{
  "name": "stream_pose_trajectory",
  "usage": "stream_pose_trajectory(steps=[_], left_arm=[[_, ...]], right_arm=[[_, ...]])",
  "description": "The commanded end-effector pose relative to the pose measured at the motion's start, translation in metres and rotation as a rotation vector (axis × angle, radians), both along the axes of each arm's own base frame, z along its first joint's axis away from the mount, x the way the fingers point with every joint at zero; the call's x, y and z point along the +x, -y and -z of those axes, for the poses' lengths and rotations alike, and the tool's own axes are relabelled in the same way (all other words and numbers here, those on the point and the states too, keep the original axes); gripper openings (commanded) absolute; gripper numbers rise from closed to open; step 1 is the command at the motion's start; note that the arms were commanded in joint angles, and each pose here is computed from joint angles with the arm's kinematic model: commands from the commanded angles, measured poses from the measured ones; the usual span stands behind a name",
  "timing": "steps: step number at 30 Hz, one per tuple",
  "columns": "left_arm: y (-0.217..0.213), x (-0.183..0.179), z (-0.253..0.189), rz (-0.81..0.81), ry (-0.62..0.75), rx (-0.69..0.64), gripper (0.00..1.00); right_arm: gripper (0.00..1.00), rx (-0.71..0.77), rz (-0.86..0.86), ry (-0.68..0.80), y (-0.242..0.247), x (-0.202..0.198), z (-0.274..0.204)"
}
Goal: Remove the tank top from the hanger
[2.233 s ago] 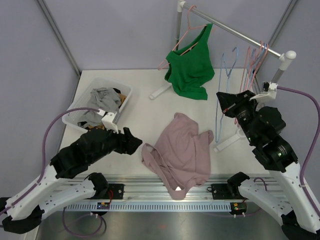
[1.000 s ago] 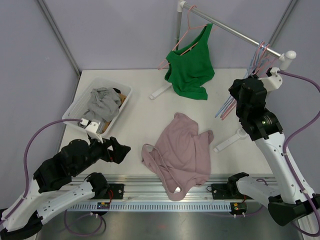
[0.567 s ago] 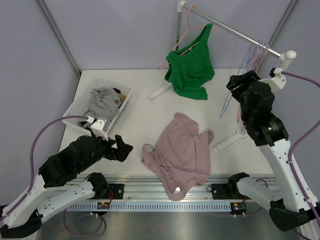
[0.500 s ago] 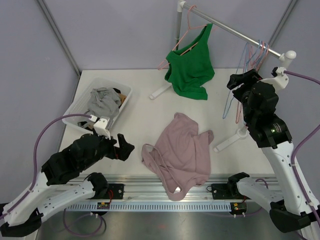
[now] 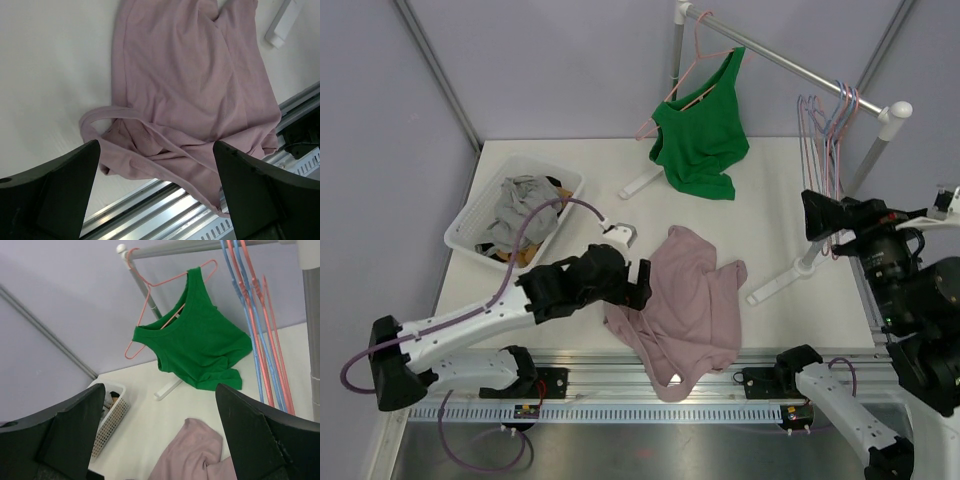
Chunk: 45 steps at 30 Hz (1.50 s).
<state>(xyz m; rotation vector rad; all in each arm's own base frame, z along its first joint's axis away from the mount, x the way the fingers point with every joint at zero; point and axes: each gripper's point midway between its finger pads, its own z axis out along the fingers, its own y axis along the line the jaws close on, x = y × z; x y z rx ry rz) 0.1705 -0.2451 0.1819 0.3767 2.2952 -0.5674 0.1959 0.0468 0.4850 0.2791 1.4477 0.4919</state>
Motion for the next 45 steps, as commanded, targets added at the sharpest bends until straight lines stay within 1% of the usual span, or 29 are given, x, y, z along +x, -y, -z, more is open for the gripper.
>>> stream_pose_trajectory(steps=[1, 2, 3, 4, 5, 8, 9, 11, 12, 13, 16, 18, 19, 22, 26, 28, 29, 30, 32, 33, 34, 35, 36, 39, 41, 42, 44, 45], left_arm=[[0.041, 0.015, -0.022, -0.004, 0.063, -0.081, 0.99], [0.052, 0.015, -0.008, 0.011, 0.045, -0.043, 0.99], [0.058, 0.016, -0.003, 0.017, 0.040, -0.024, 0.99], [0.067, 0.018, -0.005, 0.021, 0.045, -0.028, 0.99], [0.076, 0.018, 0.013, 0.034, 0.021, 0.018, 0.99], [0.095, 0.020, 0.026, 0.056, 0.000, 0.046, 0.99], [0.101, 0.020, 0.043, 0.064, -0.021, 0.085, 0.99], [0.111, 0.022, 0.050, 0.072, -0.027, 0.096, 0.99], [0.115, 0.022, 0.068, 0.076, -0.048, 0.137, 0.99], [0.117, 0.022, 0.074, 0.078, -0.054, 0.153, 0.99], [0.123, 0.018, 0.101, 0.091, -0.067, 0.246, 0.99], [0.130, 0.012, 0.108, 0.107, -0.060, 0.281, 0.99], [0.131, 0.008, 0.120, 0.119, -0.070, 0.307, 0.99], [0.132, 0.000, 0.138, 0.141, -0.099, 0.326, 0.96], [0.128, -0.007, 0.156, 0.151, -0.134, 0.346, 0.86], [0.127, -0.010, 0.163, 0.160, -0.149, 0.353, 0.71], [0.126, -0.010, 0.167, 0.161, -0.158, 0.359, 0.67], [0.127, -0.012, 0.170, 0.169, -0.162, 0.360, 0.47], [0.126, -0.013, 0.174, 0.173, -0.166, 0.362, 0.33], [0.126, -0.014, 0.176, 0.176, -0.168, 0.358, 0.16], [0.124, -0.013, 0.177, 0.174, -0.169, 0.361, 0.09], [0.124, -0.014, 0.177, 0.174, -0.169, 0.360, 0.06], [0.124, -0.013, 0.176, 0.171, -0.166, 0.358, 0.00], [0.116, -0.009, 0.169, 0.140, -0.146, 0.368, 0.00], [0.109, -0.001, 0.148, 0.089, -0.105, 0.357, 0.00], [0.099, 0.005, 0.139, 0.052, -0.072, 0.380, 0.00], [0.090, 0.015, 0.107, -0.002, -0.023, 0.341, 0.00], [0.077, 0.021, 0.097, -0.043, 0.009, 0.367, 0.00]], right_arm=[[0.99, -0.093, -0.137, -0.013, -0.016, -0.024, 0.016], [0.99, -0.101, -0.189, -0.005, -0.022, -0.034, 0.021], [1.00, -0.108, -0.215, -0.009, -0.025, -0.038, 0.025], [0.99, -0.126, -0.277, -0.015, -0.034, -0.045, 0.032], [1.00, -0.134, -0.299, -0.018, -0.036, -0.051, 0.037], [1.00, -0.151, -0.359, -0.053, -0.043, -0.060, 0.053], [0.99, -0.161, -0.367, -0.057, -0.044, -0.061, 0.057], [1.00, -0.170, -0.378, -0.069, -0.044, -0.065, 0.066], [0.99, -0.174, -0.377, -0.073, -0.043, -0.065, 0.068], [0.99, -0.177, -0.377, -0.078, -0.043, -0.065, 0.072], [1.00, -0.182, -0.387, -0.066, -0.043, -0.071, 0.074], [0.99, -0.184, -0.397, -0.062, -0.044, -0.074, 0.074], [1.00, -0.183, -0.404, -0.055, -0.044, -0.076, 0.074], [1.00, -0.175, -0.415, -0.048, -0.045, -0.080, 0.073], [0.99, -0.164, -0.432, -0.021, -0.046, -0.088, 0.069], [0.99, -0.158, -0.431, -0.015, -0.046, -0.090, 0.067], [0.99, -0.156, -0.431, -0.007, -0.045, -0.092, 0.065], [1.00, -0.154, -0.432, -0.004, -0.045, -0.093, 0.064], [0.99, -0.150, -0.431, 0.012, -0.044, -0.096, 0.061], [0.99, -0.149, -0.431, 0.022, -0.044, -0.097, 0.059], [0.99, -0.149, -0.433, 0.025, -0.044, -0.098, 0.058], [0.99, -0.149, -0.431, 0.033, -0.043, -0.100, 0.056], [1.00, -0.152, -0.429, 0.038, -0.042, -0.100, 0.055], [0.99, -0.152, -0.428, 0.048, -0.041, -0.102, 0.053], [0.99, -0.156, -0.423, 0.051, -0.040, -0.103, 0.052], [0.99, -0.158, -0.421, 0.050, -0.040, -0.102, 0.052], [0.99, -0.158, -0.418, 0.051, -0.039, -0.102, 0.052], [0.99, -0.158, -0.418, 0.053, -0.039, -0.102, 0.052]])
